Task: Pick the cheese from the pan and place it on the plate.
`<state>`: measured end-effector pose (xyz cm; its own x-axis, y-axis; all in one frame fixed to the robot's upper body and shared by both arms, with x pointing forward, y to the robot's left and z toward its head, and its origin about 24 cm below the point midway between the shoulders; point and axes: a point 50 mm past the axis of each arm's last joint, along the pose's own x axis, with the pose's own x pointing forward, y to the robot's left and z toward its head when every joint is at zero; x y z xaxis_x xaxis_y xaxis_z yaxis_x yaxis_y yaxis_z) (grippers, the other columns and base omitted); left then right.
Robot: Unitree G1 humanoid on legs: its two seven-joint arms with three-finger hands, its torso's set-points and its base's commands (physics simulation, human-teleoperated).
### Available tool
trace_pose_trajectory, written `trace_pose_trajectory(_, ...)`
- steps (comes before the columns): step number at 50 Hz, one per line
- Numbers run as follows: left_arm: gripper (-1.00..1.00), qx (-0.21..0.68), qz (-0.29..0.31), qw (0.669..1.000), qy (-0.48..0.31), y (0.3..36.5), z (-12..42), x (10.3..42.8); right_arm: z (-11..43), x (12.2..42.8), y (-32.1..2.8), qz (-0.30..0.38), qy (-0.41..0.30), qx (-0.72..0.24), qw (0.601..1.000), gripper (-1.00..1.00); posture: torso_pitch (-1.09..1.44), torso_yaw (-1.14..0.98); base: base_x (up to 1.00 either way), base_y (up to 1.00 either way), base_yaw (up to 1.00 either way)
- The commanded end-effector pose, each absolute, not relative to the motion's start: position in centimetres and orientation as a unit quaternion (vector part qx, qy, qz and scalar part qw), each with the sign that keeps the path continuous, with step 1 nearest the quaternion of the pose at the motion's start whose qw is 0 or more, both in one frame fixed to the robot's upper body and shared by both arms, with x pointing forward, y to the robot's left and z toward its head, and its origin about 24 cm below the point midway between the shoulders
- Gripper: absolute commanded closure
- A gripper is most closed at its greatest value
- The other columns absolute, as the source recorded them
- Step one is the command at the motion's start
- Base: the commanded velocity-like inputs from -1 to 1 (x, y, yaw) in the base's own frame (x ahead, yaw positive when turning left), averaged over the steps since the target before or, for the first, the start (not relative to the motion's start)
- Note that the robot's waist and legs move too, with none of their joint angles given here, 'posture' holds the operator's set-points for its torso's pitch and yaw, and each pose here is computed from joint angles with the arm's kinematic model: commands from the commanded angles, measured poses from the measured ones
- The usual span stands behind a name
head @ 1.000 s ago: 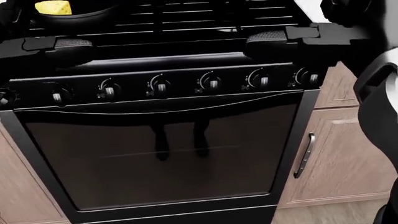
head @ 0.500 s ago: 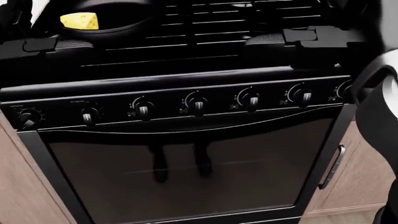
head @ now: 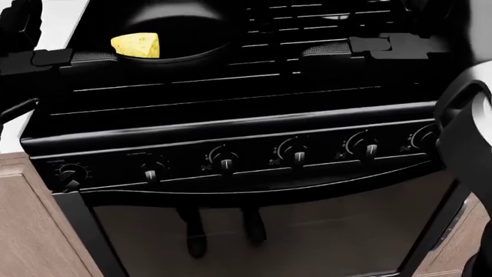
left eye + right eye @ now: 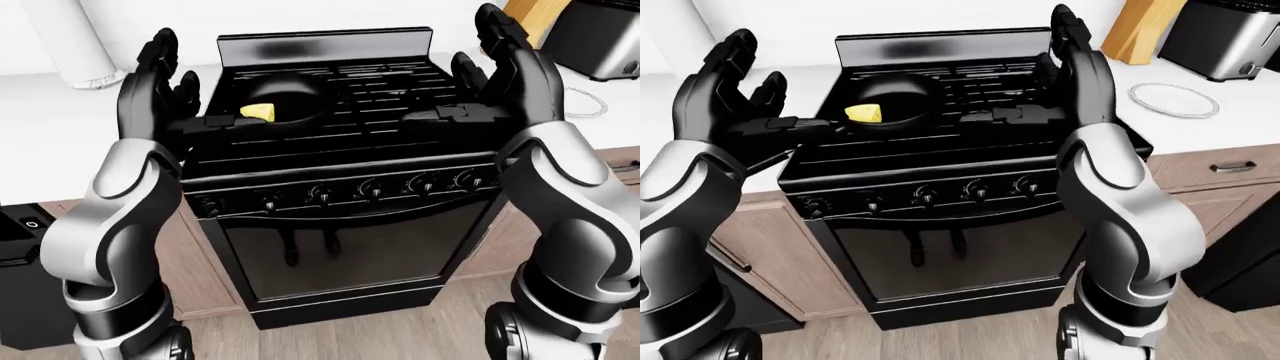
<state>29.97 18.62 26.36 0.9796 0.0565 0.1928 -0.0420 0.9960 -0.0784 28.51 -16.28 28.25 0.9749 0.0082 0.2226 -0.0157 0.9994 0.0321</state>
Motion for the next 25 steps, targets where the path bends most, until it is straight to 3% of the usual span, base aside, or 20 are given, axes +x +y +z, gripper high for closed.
trace_pose_trajectory(1, -1.00, -0.037, 0.018, 0.990, -0.135, 18.45, 27.72, 29.57, 29.44, 28.07, -16.50, 0.000, -0.146, 0.019, 0.989, -1.00, 0.00, 0.00, 0.12, 0.00, 0.27)
trace_pose_trajectory(17, -1.00, -0.038, 0.018, 0.990, -0.137, 18.43, 27.96, 29.47, 29.39, 28.08, -16.48, 0.001, -0.146, 0.018, 0.989, -1.00, 0.00, 0.00, 0.12, 0.00, 0.52)
trace_pose_trajectory(25, -1.00, -0.038, 0.018, 0.990, -0.137, 18.44, 27.91, 29.48, 29.45, 28.11, -16.58, -0.003, -0.146, 0.018, 0.989, -1.00, 0.00, 0.00, 0.09, 0.26, 0.00)
